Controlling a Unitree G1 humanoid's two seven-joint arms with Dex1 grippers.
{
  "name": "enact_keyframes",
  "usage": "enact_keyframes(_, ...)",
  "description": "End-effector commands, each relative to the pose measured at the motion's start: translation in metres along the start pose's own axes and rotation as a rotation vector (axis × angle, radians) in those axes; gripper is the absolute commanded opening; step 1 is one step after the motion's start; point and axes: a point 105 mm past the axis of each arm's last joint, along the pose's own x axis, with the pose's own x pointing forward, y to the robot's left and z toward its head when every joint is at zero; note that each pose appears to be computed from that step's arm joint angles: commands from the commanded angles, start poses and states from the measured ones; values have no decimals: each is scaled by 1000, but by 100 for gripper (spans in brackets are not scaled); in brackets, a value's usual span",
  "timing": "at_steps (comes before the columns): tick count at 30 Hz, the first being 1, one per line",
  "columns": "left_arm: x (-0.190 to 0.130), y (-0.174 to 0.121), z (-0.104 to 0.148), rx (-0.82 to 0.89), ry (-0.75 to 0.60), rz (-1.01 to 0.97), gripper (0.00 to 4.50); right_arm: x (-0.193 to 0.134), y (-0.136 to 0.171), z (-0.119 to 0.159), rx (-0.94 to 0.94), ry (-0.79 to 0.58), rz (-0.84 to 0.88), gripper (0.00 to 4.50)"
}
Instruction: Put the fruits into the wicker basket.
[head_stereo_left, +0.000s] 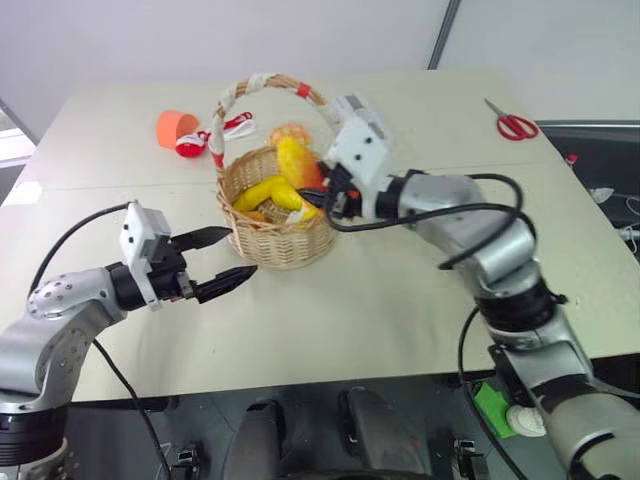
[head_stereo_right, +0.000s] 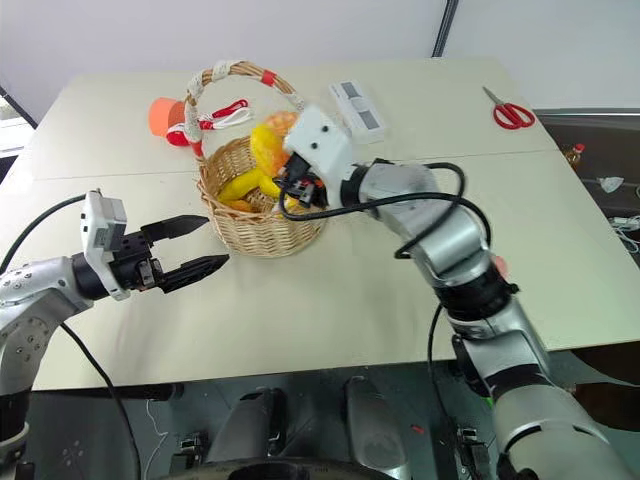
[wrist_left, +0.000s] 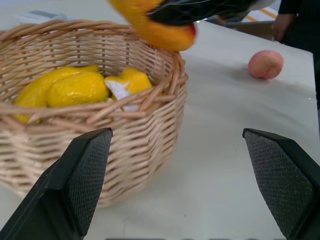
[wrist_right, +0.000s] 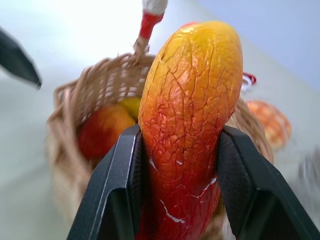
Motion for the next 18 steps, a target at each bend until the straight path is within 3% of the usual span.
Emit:
enact_keyframes(1, 5, -12, 9, 24, -38, -23, 450, 7, -7, 14, -62, -54, -42, 294)
enact_keyframes(4, 9, -18, 11, 20, -53, -36, 450, -2, -6, 31, -99, -146, -37, 444)
enact_keyframes(8, 17, -26, 13, 15, -66, -76, 450, -34, 0, 41, -149, -233, 22, 444)
enact_keyframes(11, 28, -36, 16, 11, -85, -135, 450, -75, 3, 31, -134, -223, 79, 444)
enact_keyframes(15, 45, -54, 19, 9, -108, -236, 450, -121, -4, -11, -49, -37, 63, 444)
enact_keyframes(18, 75, -81, 12, 26, -95, -390, 450, -181, -25, -84, 30, 278, -134, 444)
